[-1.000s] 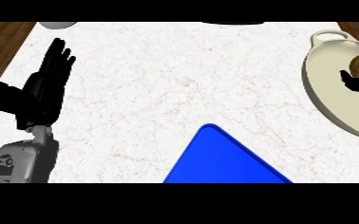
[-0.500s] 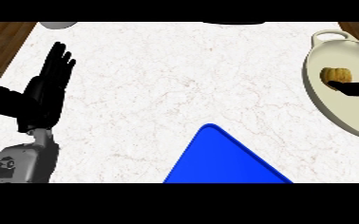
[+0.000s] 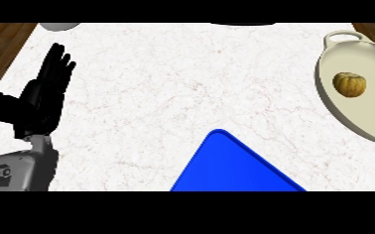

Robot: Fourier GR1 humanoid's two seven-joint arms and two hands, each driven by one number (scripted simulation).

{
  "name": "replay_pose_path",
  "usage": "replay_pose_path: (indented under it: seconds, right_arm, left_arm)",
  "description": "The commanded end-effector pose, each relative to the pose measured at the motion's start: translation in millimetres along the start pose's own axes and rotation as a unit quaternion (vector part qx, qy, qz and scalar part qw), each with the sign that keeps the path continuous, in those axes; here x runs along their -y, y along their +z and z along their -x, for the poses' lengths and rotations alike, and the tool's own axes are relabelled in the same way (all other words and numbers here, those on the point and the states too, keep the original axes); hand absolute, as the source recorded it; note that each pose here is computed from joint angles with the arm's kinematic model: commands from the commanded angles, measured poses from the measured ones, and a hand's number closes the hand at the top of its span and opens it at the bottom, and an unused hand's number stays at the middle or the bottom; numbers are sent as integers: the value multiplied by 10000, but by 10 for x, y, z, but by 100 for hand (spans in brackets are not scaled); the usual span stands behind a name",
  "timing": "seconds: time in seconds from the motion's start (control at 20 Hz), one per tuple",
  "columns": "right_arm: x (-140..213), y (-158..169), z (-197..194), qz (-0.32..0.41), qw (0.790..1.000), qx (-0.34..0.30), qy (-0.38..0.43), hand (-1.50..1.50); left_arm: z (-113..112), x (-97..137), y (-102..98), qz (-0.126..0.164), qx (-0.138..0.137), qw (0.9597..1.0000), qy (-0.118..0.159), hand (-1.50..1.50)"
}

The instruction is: Pick the squash from the tray and place it in the pot

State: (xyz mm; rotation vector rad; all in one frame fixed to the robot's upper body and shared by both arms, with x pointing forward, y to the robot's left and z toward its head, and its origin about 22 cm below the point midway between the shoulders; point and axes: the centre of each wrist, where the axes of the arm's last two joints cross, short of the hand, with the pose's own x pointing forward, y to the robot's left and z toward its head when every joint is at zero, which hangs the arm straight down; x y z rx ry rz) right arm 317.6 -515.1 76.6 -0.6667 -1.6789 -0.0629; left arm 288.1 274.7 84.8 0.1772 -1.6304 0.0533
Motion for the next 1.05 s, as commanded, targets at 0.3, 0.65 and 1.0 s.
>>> replay_pose_path:
  seconds: [0.3,0.65,1.0]
  right_arm:
    - [1053,384,58,22,9992,-24,-395,-150]
    - [1253,563,128,-164,9991,-7,-385,-150]
    - [1625,745,52,-196,9992,-106,-328,-150]
  left_arm:
    - [-66,92,-80,-44,-26,10000,42,0]
    - [196,-33,-14,66,-119,9999,-25,0]
    - [-92,92,53,-5,-56,10000,68,0]
